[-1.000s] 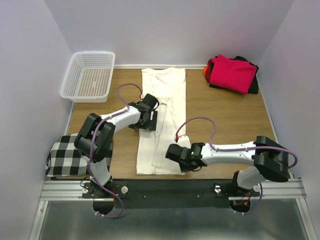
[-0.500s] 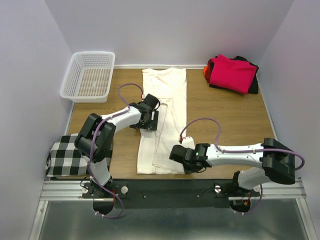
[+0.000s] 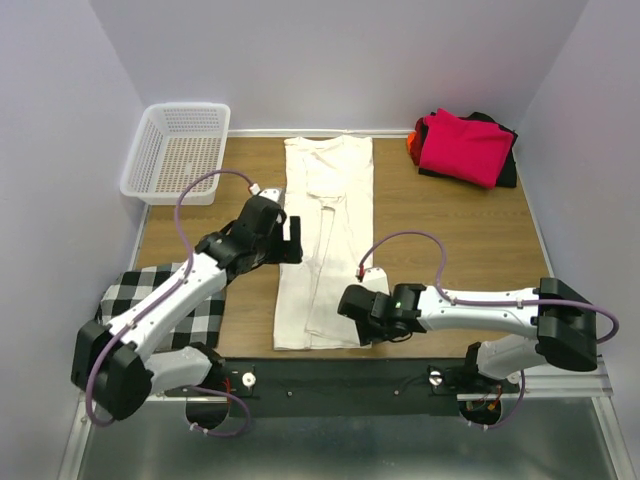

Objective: Fold and stack the t-shirts
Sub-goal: Grab the bottom of the folded rectangular tshirt with both arms

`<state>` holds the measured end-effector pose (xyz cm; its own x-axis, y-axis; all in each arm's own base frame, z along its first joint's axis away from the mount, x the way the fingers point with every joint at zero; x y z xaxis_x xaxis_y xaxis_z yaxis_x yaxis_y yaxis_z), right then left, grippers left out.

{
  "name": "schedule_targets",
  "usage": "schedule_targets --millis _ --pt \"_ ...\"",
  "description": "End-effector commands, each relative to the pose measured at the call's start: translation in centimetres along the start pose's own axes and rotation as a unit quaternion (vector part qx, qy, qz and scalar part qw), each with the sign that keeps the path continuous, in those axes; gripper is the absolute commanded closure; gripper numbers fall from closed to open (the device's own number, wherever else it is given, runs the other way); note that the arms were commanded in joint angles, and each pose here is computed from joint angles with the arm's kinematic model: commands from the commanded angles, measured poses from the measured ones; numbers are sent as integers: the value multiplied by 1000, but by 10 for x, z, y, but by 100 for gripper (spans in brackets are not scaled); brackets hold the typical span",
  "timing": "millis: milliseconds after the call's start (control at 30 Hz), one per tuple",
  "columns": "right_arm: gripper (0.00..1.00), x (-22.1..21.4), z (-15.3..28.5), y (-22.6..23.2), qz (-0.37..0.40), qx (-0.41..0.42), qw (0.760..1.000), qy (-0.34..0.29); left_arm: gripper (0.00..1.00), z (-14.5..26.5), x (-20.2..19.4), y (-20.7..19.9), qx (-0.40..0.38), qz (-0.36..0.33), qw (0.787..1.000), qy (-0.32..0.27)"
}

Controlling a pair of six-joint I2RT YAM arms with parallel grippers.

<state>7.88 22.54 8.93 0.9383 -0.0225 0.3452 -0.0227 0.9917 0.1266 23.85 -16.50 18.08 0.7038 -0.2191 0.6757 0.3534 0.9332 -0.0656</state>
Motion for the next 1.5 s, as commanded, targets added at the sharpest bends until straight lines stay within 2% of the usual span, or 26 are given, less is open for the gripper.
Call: schedule_targets --millis 0,233,433,533,567,633,667,767,933,1067,1300,1467 --pt "42 9 8 8 -22 7 999 -28 2 8 -57 -4 -36 33 997 68" --pt "40 10 5 1 -64 3 997 -49 2 24 -98 -11 -89 92 990 50" --pt "40 4 -5 -1 -74 -1 996 -39 2 23 -117 -11 -81 120 986 76" --pt "41 2 -7 0 -76 0 996 -36 11 22 -124 -12 -76 127 985 93" --pt "41 3 -8 -1 -77 -1 996 -37 21 22 -126 -13 -78 129 984 97" --pt "42 2 -8 -1 -78 0 996 -36 32 21 -130 -16 -75 138 981 113" --pt "43 2 -8 -1 -79 1 996 -36 42 20 -132 -17 -70 139 981 118" --pt "43 2 -7 0 -79 5 996 -34 53 19 -134 -23 -58 141 980 128" --pt "43 3 -10 2 -63 4 997 -36 52 15 -140 -35 -38 134 979 146" --pt "43 2 -14 4 -54 -1 998 -34 41 13 -146 -41 -23 144 978 152" --pt "43 3 -14 0 -39 -3 998 -39 41 12 -139 -50 48 140 978 147" --pt "43 2 -11 -4 -25 3 999 -39 41 13 -138 -57 105 176 967 148"
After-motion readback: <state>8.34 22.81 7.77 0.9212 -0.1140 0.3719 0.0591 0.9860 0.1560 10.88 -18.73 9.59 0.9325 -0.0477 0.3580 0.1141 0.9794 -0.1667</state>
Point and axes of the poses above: each gripper's point midway between its finger pads, its own z axis back along the fingers, its own y axis along the line the jaws close on, x = y × z, the point moved 5 cm from there along z, back along the fingers, and after that the axes turned 15 degrees about -z, right-handed, at the moved point
